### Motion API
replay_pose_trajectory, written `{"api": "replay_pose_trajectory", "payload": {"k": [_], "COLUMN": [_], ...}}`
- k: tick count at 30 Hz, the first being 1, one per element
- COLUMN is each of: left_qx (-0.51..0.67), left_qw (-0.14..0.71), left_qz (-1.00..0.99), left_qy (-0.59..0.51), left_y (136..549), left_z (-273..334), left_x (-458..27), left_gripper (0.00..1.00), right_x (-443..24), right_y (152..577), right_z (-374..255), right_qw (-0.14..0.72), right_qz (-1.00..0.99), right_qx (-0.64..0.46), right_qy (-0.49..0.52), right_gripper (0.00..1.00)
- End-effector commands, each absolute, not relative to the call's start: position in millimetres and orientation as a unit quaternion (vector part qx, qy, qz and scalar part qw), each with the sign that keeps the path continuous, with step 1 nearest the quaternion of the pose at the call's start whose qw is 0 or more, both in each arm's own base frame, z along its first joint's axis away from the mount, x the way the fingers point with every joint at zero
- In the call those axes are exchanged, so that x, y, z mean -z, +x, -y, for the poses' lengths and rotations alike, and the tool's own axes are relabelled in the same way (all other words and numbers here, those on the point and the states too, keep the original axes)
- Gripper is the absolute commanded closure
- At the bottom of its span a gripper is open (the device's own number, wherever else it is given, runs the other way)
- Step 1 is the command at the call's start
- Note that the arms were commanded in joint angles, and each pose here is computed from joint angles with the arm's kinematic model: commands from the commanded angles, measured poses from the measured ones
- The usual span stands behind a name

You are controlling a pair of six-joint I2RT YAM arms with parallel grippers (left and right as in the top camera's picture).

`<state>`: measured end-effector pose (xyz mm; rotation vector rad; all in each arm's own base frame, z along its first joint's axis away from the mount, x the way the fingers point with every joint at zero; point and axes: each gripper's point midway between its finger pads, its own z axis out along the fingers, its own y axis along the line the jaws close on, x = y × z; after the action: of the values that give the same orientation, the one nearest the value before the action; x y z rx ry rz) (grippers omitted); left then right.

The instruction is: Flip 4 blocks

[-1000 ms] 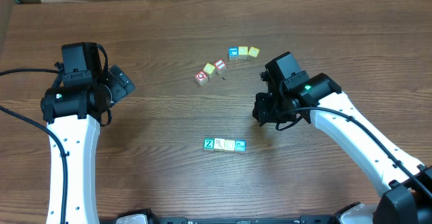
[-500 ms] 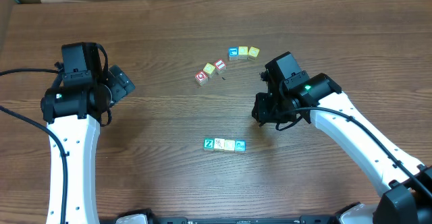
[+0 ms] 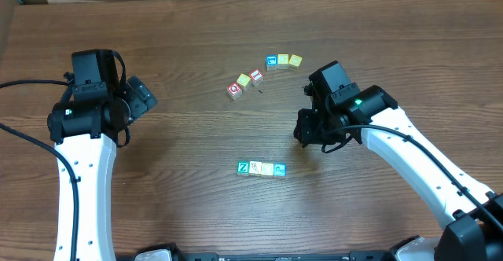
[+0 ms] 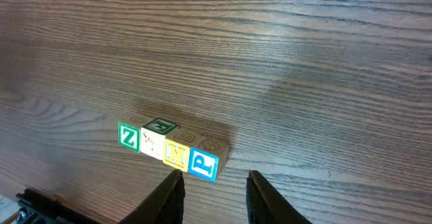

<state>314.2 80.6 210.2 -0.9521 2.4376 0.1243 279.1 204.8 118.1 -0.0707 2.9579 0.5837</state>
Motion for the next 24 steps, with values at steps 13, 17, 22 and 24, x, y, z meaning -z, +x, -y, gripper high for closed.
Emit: {"api": "replay_pose_trajectory", "payload": {"k": [13, 17, 22, 24], "left_qx": [-0.051, -0.051, -0.051, -0.051], "left_qw": [0.262, 0.262, 0.262, 0.262], "left_qz": [-0.896, -0.896, -0.896, -0.896], "left_qy": [-0.356, -0.356, -0.356, -0.356], "left_y": [316, 316, 316, 316], "left_z": [-84, -84, -84, -84], "left_x": [-213, -213, -213, -213], "left_gripper": [0.00, 0.00, 0.00, 0.00], "right_x": [-115, -116, -117, -117], "right_y": [264, 267, 270, 271], "right_z": [-200, -201, -203, -204], "right_qw": [0.041, 0.048, 0.055, 0.056], "right_qz": [-0.981, -0.980, -0.979, -0.979], "right_qx": [-0.186, -0.189, -0.192, -0.193], "right_qy": [-0.023, -0.024, -0.026, -0.026], "right_gripper": [0.69, 0.67, 0.65, 0.64]}}
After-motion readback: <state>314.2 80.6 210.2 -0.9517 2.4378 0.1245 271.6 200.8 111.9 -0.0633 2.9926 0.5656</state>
